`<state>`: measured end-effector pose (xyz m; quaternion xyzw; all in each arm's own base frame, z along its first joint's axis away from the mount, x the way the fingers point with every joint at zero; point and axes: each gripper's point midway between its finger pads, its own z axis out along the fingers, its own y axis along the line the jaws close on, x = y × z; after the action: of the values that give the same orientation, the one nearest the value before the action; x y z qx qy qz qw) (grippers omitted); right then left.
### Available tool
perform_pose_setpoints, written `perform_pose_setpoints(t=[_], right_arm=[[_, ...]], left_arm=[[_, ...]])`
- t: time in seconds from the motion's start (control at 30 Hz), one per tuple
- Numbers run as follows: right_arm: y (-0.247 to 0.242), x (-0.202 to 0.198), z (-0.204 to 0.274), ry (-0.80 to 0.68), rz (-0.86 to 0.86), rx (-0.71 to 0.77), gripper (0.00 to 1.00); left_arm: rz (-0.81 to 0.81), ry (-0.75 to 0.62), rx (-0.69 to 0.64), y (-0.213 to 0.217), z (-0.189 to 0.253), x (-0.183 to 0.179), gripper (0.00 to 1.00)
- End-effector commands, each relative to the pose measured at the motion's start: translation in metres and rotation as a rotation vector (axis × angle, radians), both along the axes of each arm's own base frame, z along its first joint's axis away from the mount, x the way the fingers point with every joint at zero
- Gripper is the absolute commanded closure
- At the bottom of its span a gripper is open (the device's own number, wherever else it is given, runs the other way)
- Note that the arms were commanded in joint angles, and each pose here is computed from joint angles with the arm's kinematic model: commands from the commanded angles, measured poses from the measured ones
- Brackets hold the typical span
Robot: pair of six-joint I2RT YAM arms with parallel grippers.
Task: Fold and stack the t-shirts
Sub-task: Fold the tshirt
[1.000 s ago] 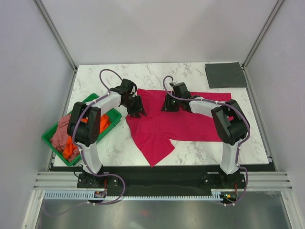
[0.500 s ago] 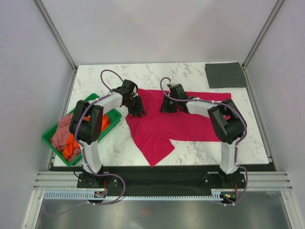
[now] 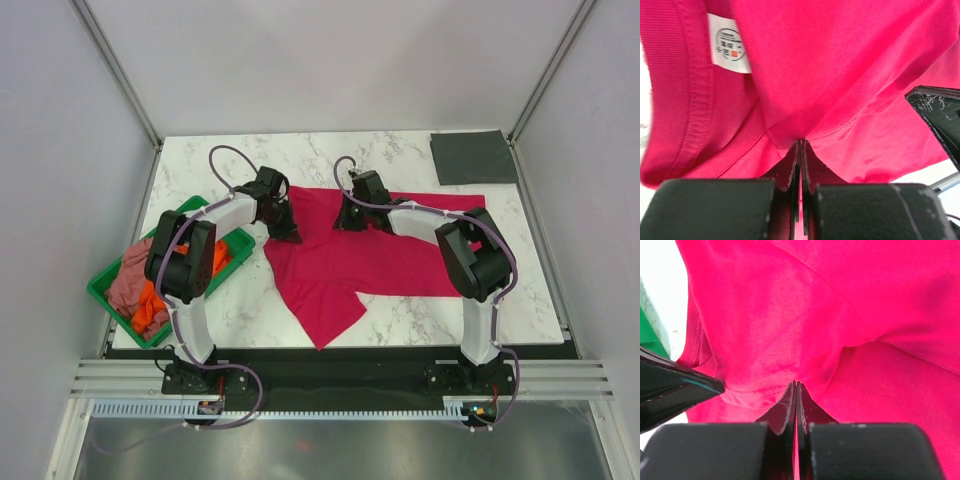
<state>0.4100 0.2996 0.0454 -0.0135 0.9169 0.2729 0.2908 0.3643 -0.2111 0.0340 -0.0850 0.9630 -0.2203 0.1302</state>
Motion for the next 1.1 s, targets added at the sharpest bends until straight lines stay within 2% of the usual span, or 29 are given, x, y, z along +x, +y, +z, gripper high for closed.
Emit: perform_pose_setpoints(t=[0.0, 0.03, 0.13, 0.17, 0.2, 0.23, 0.3, 0.43, 0.73, 0.9, 1.07], right_arm=[[0.005, 0.009, 0.022, -0.041, -0.013, 0.017, 1.00], [0.005, 0.009, 0.021, -0.038, -0.016, 0.016, 1.00], [0.000, 0.003, 0.016, -0.007, -0.031, -0.020, 0.98], [-0.001, 0.001, 0.014, -0.001, -0.039, -0.031, 0.95], [-0.005, 0.002, 0.018, -0.017, -0.055, -0.045, 0.93], [-0.004, 0.000, 0.019, -0.021, -0.059, -0.049, 0.87], [-0.007, -0.003, 0.017, -0.018, -0.069, -0.058, 0.84], [-0.003, -0.005, 0.009, 0.000, -0.069, -0.062, 0.73], [-0.003, -0.003, -0.009, 0.016, -0.105, -0.089, 0.70], [-0.003, -0.002, -0.016, 0.022, -0.113, -0.100, 0.73], [-0.002, 0.000, -0.018, 0.024, -0.119, -0.100, 0.73]], left_arm=[[0.037, -0.096, -0.003, 0.001, 0.030, 0.012, 0.98], [0.029, -0.102, -0.002, 0.001, 0.032, 0.011, 0.98], [0.032, -0.097, 0.009, 0.005, 0.030, 0.005, 0.84], [0.030, -0.087, 0.014, 0.007, 0.026, 0.000, 0.73], [0.030, -0.087, 0.014, 0.007, 0.026, -0.001, 0.67], [0.031, -0.075, 0.018, 0.009, 0.022, -0.005, 0.64], [0.031, -0.056, 0.026, 0.009, 0.015, -0.008, 0.61], [0.040, -0.031, 0.030, 0.008, 0.006, -0.008, 0.61], [0.049, -0.025, 0.050, 0.005, -0.006, 0.006, 0.63], [0.055, -0.025, 0.053, 0.005, -0.006, 0.008, 0.72], [0.059, -0.048, 0.062, 0.007, 0.000, 0.011, 0.88]])
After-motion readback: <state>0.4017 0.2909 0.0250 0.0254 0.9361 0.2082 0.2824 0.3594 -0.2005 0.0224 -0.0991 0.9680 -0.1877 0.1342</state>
